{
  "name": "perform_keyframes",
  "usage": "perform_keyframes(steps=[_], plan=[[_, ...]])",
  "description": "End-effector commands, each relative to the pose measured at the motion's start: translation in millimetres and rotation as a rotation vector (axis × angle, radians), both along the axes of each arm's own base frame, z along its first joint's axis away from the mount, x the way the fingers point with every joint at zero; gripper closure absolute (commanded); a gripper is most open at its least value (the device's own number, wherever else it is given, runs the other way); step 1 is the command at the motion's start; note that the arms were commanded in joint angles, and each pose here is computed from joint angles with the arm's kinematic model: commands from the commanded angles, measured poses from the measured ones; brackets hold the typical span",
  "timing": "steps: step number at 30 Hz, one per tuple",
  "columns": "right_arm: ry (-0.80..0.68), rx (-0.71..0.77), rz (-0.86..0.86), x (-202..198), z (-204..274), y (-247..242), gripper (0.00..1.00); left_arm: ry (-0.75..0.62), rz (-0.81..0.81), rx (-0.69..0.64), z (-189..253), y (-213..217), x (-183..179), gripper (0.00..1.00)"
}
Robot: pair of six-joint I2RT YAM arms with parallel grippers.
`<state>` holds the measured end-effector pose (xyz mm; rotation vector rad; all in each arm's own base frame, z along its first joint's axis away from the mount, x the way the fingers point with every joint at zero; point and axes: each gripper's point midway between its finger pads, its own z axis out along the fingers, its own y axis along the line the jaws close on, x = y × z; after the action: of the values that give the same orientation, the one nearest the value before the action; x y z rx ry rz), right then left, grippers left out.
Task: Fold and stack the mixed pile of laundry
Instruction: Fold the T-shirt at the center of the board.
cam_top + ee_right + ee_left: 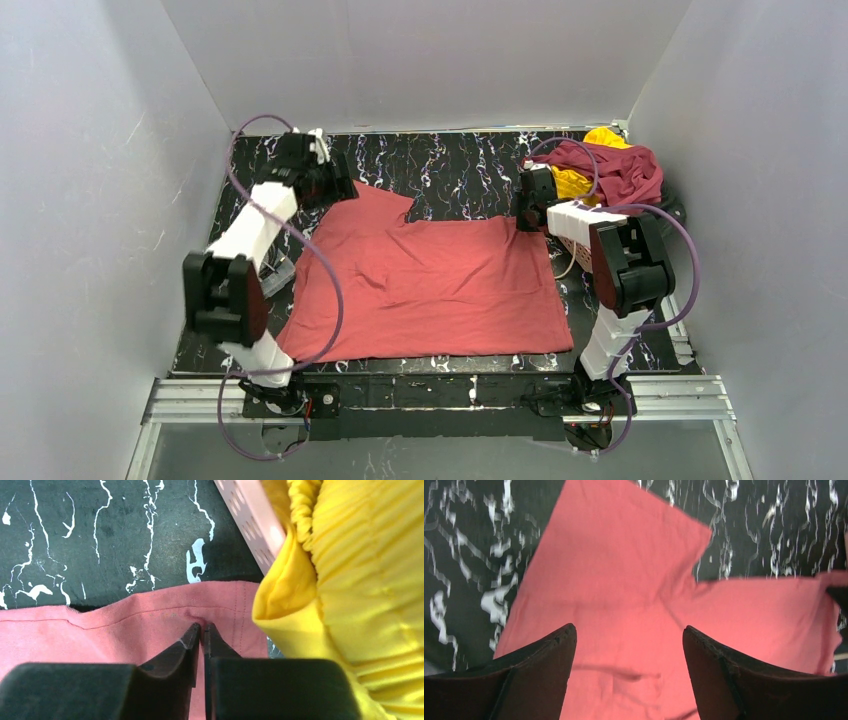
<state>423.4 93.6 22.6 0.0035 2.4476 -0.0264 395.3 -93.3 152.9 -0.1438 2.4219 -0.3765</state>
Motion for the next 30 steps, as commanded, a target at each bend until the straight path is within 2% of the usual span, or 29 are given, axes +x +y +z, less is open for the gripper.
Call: perform_keyframes(steps=[1, 4, 10, 16, 21, 24, 28, 30], plan=[[0.049, 0.049, 0.025, -17, -13, 6, 0.89, 0.095, 0.060, 0.018, -14, 3, 44, 0.25], [0.053, 0.060, 0.038, -21, -11, 8, 0.99, 0.125, 0.080, 0.030, -29, 4, 77, 0.26], [0.056, 0.100, 0.060, -36, -4, 12, 0.99, 0.178, 0.063, 0.011, -70, -4, 124, 0.28], [0.061, 0.154, 0.103, -42, 3, 23, 0.99, 0.183, 0.100, 0.088, -101, 7, 157, 0.28], [0.065, 0.174, 0.117, -43, 4, 27, 0.99, 0.182, 0.113, 0.112, -118, 7, 172, 0.29], [0.073, 0.182, 0.121, -44, 1, 29, 0.99, 0.191, 0.109, 0.186, -127, 10, 176, 0.31], [0.081, 0.192, 0.123, -45, -3, 31, 0.99, 0.233, 0.095, 0.242, -141, 11, 168, 0.40], [0.084, 0.195, 0.122, -45, -4, 32, 0.99, 0.239, 0.075, 0.278, -144, 9, 164, 0.42]])
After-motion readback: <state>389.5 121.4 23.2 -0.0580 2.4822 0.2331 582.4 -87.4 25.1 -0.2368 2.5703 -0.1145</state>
